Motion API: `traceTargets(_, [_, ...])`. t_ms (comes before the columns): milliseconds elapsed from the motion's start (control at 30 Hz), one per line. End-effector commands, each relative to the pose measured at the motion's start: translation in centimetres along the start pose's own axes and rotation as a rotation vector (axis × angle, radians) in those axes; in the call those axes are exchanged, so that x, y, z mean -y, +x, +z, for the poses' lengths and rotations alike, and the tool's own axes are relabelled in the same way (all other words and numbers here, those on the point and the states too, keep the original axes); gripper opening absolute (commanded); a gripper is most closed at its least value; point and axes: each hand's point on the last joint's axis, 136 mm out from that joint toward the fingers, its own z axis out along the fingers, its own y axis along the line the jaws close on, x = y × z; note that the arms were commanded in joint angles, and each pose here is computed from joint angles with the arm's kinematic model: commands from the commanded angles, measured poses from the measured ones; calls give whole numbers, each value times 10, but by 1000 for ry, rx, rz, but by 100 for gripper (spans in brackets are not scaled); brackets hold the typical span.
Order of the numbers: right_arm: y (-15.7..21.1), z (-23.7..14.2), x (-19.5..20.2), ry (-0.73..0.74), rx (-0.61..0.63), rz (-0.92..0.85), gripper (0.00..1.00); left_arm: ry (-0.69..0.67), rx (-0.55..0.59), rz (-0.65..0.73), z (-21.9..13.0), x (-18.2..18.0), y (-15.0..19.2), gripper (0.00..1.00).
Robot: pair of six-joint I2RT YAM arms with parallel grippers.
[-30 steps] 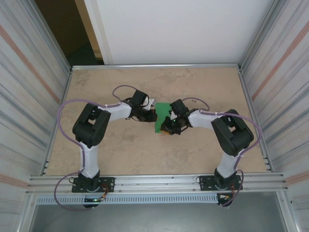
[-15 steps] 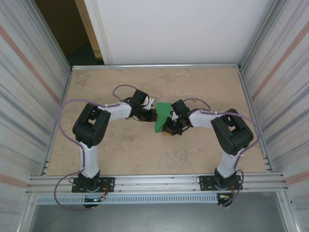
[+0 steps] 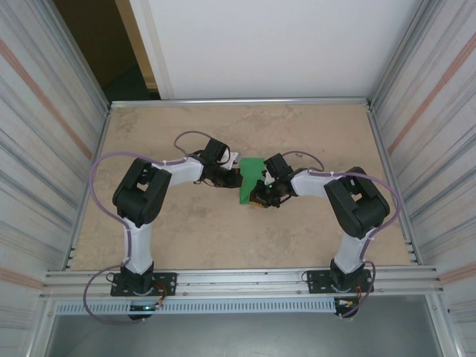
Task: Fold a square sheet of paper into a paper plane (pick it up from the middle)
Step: Fold the triangle a second time at the center of the table.
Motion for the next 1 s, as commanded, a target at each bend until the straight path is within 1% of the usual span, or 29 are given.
traceTargets(0, [-1, 5, 23, 80, -3, 37, 13, 18, -12, 24, 3, 4, -2, 2])
traceTargets(267, [6, 4, 38, 113, -23, 61, 13, 28, -7, 37, 6, 7, -9, 2])
traceTargets(733, [6, 3, 35, 107, -26, 53, 13, 27, -26, 37, 13, 5, -8, 3])
traceTargets(967, [4, -1, 31, 97, -16, 47, 13, 6, -62, 22, 18, -2, 0, 3])
